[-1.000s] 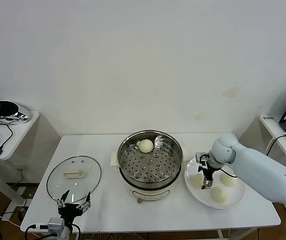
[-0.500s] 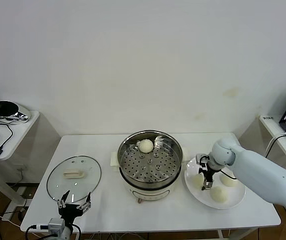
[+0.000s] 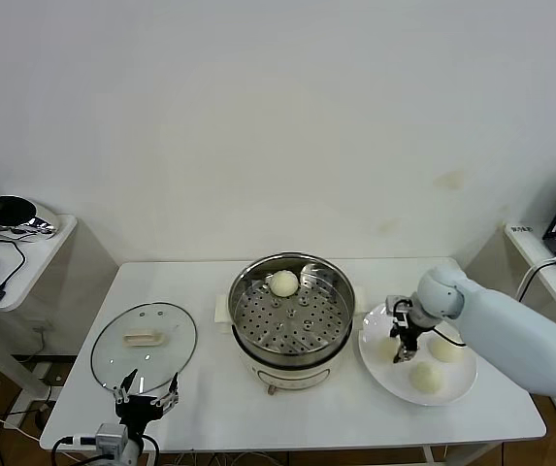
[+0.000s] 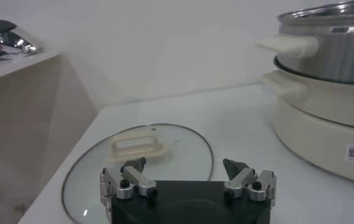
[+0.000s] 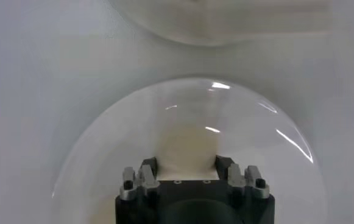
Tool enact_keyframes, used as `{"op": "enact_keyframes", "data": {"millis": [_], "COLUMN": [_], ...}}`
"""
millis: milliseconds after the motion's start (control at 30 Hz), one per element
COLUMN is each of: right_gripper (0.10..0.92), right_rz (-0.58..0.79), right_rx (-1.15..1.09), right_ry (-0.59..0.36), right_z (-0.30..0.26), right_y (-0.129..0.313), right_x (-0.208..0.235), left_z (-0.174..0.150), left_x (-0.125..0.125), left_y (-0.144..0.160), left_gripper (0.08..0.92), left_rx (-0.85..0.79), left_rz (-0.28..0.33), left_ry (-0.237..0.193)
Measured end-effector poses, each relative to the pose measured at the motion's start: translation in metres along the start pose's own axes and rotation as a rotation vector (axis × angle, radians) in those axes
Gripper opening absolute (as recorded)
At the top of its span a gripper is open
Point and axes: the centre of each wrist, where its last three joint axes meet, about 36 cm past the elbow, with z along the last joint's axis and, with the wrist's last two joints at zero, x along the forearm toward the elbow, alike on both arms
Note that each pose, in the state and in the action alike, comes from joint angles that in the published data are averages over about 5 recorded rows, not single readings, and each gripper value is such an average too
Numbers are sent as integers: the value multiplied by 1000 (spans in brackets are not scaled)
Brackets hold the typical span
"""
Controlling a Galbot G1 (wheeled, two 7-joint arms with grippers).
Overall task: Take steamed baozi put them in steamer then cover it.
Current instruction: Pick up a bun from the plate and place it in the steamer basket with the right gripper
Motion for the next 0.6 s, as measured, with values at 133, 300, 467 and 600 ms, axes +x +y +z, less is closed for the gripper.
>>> {"op": "enact_keyframes", "data": {"millis": [133, 300, 467, 600], "right_gripper": [569, 576, 577, 577], "right_rz": [23, 53, 73, 85], "right_rx": [4, 22, 46, 62], "right_ry": [-9, -30, -68, -110], "right_z": [-4, -21, -52, -82], "right_y": [-12, -34, -55, -69], "right_x": [34, 87, 147, 189], "left_z": [-2, -5, -11, -15], "left_x": [-2, -4, -6, -6], "left_y": [-4, -9, -8, -8], "left_gripper": [823, 823, 823, 823], "left_rx": [4, 7, 6, 0], "left_rz": [5, 5, -4, -3], "left_ry": [-7, -20, -36, -47]}}
